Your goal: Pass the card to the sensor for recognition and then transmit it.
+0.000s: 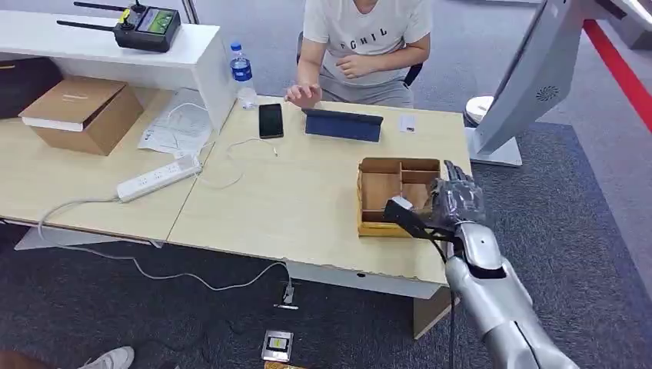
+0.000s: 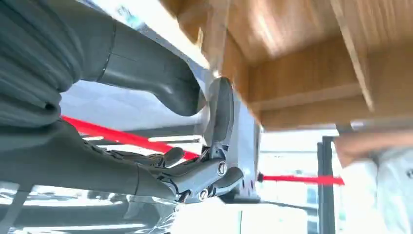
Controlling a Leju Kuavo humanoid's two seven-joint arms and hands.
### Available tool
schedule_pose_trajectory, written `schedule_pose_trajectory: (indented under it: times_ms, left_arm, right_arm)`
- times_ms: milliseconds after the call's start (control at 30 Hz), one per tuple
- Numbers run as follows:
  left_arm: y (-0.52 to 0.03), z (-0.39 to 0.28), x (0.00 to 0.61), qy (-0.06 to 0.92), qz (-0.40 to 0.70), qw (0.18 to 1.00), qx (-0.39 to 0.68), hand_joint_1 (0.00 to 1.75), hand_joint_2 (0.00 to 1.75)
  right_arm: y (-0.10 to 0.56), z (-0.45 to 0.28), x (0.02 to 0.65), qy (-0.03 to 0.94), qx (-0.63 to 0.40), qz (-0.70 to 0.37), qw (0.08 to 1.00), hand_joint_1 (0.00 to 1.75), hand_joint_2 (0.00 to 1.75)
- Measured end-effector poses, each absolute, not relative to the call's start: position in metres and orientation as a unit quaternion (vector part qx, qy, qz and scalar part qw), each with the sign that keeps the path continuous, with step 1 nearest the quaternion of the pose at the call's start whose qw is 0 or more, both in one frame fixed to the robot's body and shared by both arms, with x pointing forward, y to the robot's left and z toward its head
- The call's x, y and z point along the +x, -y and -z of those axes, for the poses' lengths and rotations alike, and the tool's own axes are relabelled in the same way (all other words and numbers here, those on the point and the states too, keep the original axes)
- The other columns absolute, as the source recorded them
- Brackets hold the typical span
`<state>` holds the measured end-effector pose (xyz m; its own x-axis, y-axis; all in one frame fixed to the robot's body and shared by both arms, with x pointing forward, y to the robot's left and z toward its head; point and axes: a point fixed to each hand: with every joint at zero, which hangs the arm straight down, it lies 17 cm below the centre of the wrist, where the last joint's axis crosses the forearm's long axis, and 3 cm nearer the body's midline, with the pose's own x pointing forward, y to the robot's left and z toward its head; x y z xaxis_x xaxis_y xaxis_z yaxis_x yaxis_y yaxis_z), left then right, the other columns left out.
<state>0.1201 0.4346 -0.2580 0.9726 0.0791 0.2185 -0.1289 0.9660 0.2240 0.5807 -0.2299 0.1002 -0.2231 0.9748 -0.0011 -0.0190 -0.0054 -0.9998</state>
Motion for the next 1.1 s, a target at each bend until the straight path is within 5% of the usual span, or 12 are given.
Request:
schedule_pose_trajectory:
  times_ms: [667,1100]
  left_arm:
    - [-0.426,0.257,0.126,0.125,0.003,0.987,0.104,0.00,0.00]
    - [-0.420,0.258,0.126,0.127,0.060,0.985,0.095,0.00,0.00]
  right_arm:
    - [0.203,-0.224,0.621,0.616,-0.474,-0.512,0.367,1.75,1.75]
    - [0.231,-0.260,0.650,0.573,-0.520,-0.509,0.377,1.75,1.75]
